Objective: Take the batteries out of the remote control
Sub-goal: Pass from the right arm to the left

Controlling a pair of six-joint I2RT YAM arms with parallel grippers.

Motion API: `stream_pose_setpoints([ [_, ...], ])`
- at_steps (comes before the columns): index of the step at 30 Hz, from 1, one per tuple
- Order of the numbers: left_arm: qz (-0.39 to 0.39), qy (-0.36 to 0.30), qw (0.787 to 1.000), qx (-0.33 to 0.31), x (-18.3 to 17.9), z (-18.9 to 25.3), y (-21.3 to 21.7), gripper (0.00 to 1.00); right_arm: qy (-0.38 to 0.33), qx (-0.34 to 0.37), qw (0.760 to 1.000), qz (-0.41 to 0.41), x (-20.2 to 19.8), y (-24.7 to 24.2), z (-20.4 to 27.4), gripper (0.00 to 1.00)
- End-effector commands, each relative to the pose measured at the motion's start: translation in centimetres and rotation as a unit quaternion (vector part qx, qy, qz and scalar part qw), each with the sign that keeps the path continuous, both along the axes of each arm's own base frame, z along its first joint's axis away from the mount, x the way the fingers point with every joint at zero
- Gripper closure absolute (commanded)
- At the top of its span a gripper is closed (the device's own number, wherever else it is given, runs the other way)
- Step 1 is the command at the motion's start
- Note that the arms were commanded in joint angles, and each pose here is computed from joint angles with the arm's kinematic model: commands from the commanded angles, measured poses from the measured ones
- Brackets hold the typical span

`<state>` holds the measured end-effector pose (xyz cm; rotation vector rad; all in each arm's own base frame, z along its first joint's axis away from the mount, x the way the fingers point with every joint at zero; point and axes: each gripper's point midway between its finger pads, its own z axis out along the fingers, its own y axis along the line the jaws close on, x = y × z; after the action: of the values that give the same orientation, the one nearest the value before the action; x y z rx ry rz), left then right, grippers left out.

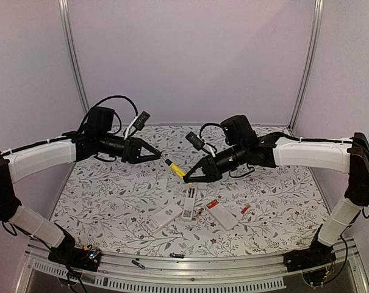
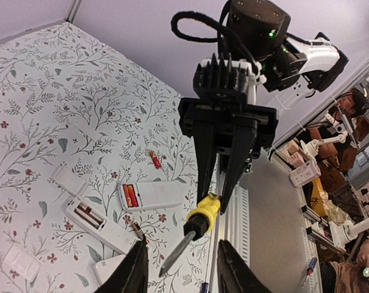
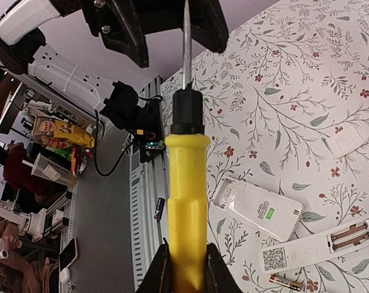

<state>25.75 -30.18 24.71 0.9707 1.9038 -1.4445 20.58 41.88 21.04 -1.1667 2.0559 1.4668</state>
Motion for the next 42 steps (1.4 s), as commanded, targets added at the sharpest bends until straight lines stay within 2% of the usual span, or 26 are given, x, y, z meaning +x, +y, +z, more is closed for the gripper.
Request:
stream_pose_setpoints([
  [1,-0.018,0.000,1.000,-0.010,-0.4,0.4,-0.6,0.65,-0.005,0.003,1.000,0.012,0.0,0.5,0.2,1.00],
  [4,-0.021,0.003,1.000,-0.011,-0.4,0.3,-0.7,0.72,-0.006,0.002,1.000,0.012,0.0,0.5,0.1,1.00],
  [18,-0.035,0.015,0.999,-0.022,-0.8,0.3,-0.9,0.92,-0.005,-0.004,1.000,0.010,0.0,0.5,-0.4,1.00],
  [22,-0.040,0.018,0.999,-0.028,-1.0,0.5,-1.0,1.00,-0.019,-0.009,1.000,-0.009,0.7,0.4,-0.8,0.91],
  [25,-0.041,0.020,0.998,-0.035,-1.2,1.0,-0.9,1.00,-0.043,0.001,0.999,-0.030,1.4,0.3,0.0,0.76],
  [28,-0.018,-0.004,0.999,-0.042,-0.8,1.8,-0.7,1.00,-0.066,0.013,0.996,-0.053,2.6,0.0,1.0,0.49],
  [30,0.013,-0.007,0.999,-0.049,-0.3,2.2,-0.5,1.00,-0.083,0.046,0.993,-0.067,3.5,-0.4,2.5,0.29],
  [32,0.057,-0.007,0.997,-0.056,0.4,2.6,0.0,1.00,-0.083,0.074,0.990,-0.086,4.4,-1.3,3.5,0.18],
  [35,0.141,-0.025,0.986,-0.086,1.4,4.4,1.4,1.00,-0.098,0.121,0.981,-0.118,5.6,-2.6,5.6,0.09],
  [37,0.200,-0.011,0.972,-0.126,1.9,5.6,2.6,1.00,-0.106,0.143,0.973,-0.144,6.2,-3.3,6.5,0.05],
  [40,0.240,-0.002,0.952,-0.188,1.6,6.8,3.8,1.00,-0.119,0.180,0.962,-0.165,6.5,-3.9,8.3,0.03],
  [42,0.256,-0.002,0.944,-0.208,1.3,7.1,3.9,1.00,-0.118,0.200,0.958,-0.169,6.4,-4.1,9.2,0.02],
])
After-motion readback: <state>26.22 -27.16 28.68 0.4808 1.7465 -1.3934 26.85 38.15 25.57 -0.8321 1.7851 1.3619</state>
